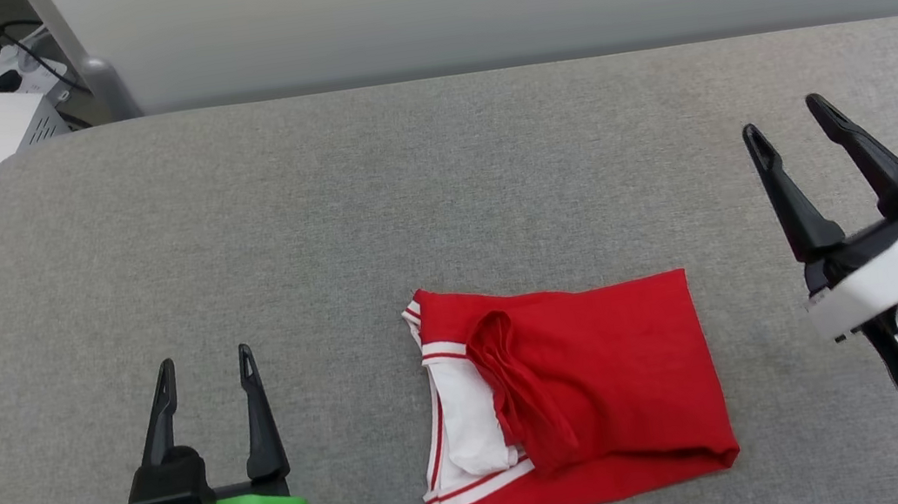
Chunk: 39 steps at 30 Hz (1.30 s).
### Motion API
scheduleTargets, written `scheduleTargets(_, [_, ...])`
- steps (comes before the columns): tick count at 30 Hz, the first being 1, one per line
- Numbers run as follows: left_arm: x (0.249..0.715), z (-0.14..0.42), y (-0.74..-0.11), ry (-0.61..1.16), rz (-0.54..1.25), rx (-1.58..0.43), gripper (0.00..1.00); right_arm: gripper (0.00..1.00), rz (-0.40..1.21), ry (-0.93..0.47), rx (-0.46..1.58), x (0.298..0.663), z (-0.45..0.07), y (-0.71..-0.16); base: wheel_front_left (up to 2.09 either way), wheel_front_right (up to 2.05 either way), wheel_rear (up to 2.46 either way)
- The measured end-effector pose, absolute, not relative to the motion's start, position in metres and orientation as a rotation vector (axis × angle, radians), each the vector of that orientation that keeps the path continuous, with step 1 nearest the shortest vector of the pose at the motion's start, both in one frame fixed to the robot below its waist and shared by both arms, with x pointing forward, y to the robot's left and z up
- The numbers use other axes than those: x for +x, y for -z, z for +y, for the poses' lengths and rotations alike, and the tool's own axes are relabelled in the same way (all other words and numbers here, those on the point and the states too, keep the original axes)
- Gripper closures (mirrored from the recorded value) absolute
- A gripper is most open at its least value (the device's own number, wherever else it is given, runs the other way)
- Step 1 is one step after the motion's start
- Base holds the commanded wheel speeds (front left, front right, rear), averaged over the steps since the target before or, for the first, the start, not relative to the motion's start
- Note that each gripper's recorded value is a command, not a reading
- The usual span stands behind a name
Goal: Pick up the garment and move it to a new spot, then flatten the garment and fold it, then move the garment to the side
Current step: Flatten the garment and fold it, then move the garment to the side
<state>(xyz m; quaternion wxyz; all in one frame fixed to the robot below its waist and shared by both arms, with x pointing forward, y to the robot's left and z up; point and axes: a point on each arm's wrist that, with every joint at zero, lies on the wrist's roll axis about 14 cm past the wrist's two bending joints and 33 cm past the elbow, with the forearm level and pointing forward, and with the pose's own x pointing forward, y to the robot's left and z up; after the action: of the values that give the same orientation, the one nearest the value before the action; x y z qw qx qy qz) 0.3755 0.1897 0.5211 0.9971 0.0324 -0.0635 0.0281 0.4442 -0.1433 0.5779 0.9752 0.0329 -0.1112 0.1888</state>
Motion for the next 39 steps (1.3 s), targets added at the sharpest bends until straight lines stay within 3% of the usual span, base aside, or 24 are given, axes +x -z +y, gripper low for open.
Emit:
scheduleTargets(11, [0.363,0.187,-0.526,-0.048,-0.141,0.060,0.00,0.00,-0.217,-0.168,0.131,0.395,-0.178,-0.555,0.00,0.00,0.00])
scheduleTargets(22, [0.355,0.189,-0.525,-0.047,-0.136,0.059,0.00,0.00,-0.129,-0.159,0.136,0.375,-0.171,-0.524,0.00,0.00,0.00])
scheduleTargets(28, [0.355,0.190,-0.522,-0.049,-0.127,0.060,0.00,0.00,-0.132,-0.172,0.099,0.378,-0.170,-0.526,0.00,0.00,0.00])
scheduleTargets(33, [0.356,0.192,-0.517,-0.056,-0.111,0.061,0.00,0.00,-0.248,-0.206,0.007,0.405,-0.178,-0.566,0.00,0.00,0.00])
scheduleTargets(36, [0.357,0.194,-0.514,-0.059,-0.100,0.061,0.00,0.00,-0.273,-0.290,-0.023,0.422,-0.166,-0.587,0.00,0.00,0.00])
scheduleTargets(39, [0.358,0.194,-0.511,-0.061,-0.090,0.060,0.00,0.00,-0.165,-0.392,-0.048,0.438,-0.148,-0.586,0.00,0.00,0.00])
